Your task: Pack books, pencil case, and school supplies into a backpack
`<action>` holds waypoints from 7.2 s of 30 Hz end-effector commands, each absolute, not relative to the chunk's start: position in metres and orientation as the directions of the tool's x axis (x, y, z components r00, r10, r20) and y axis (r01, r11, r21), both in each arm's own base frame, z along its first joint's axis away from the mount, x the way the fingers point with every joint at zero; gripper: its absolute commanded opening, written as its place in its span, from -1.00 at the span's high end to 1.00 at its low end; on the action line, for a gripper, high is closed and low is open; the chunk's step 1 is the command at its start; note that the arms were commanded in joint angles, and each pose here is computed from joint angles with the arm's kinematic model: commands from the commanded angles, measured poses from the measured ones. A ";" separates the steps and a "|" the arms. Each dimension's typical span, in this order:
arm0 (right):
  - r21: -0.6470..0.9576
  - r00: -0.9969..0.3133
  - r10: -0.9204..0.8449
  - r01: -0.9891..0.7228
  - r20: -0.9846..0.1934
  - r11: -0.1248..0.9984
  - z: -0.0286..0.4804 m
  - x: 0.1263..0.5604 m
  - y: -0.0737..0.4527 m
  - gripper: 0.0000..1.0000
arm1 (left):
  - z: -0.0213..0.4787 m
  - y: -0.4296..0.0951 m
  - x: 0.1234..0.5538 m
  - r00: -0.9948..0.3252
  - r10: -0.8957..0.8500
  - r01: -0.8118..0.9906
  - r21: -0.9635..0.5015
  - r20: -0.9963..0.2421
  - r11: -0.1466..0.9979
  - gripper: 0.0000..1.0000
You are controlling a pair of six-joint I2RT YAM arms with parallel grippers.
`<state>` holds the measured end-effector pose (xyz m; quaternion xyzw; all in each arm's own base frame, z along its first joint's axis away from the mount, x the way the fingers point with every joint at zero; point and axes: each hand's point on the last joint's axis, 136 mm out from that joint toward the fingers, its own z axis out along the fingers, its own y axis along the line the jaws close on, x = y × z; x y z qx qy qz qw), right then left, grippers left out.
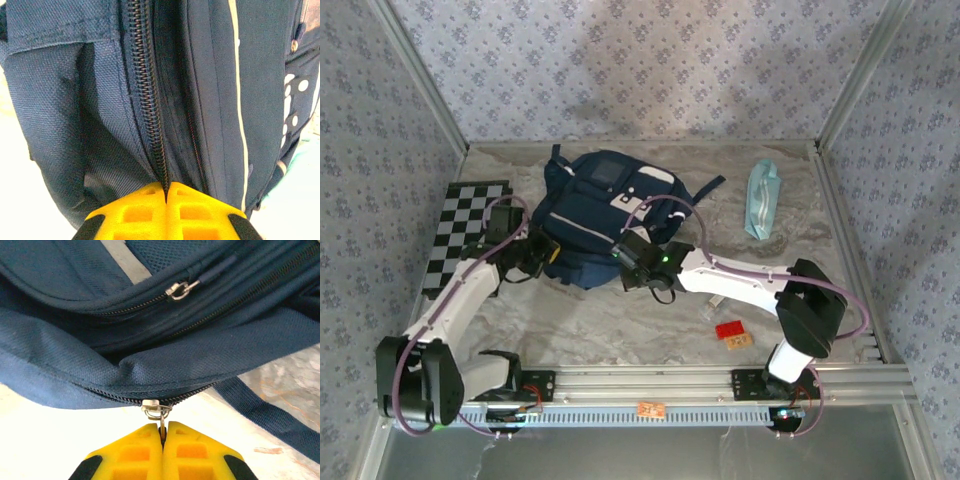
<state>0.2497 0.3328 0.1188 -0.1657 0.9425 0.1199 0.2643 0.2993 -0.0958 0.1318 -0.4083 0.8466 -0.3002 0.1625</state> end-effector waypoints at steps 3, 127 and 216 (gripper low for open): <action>0.184 -0.794 -0.288 -0.442 -0.535 0.878 0.126 0.245 0.352 1.00 | 0.168 -0.083 0.341 -0.632 -0.750 -0.471 -0.672 -0.195 0.571 1.00; 0.673 -0.897 -0.058 -0.369 -0.437 0.641 0.187 0.373 0.400 1.00 | 0.042 -0.123 0.281 -0.860 -0.488 -0.389 -0.427 -0.151 0.817 0.60; 0.847 -0.873 0.324 -0.166 -0.364 0.504 0.228 0.400 0.401 1.00 | 0.184 -0.243 0.333 -0.517 0.125 0.294 -0.038 -0.847 0.955 0.66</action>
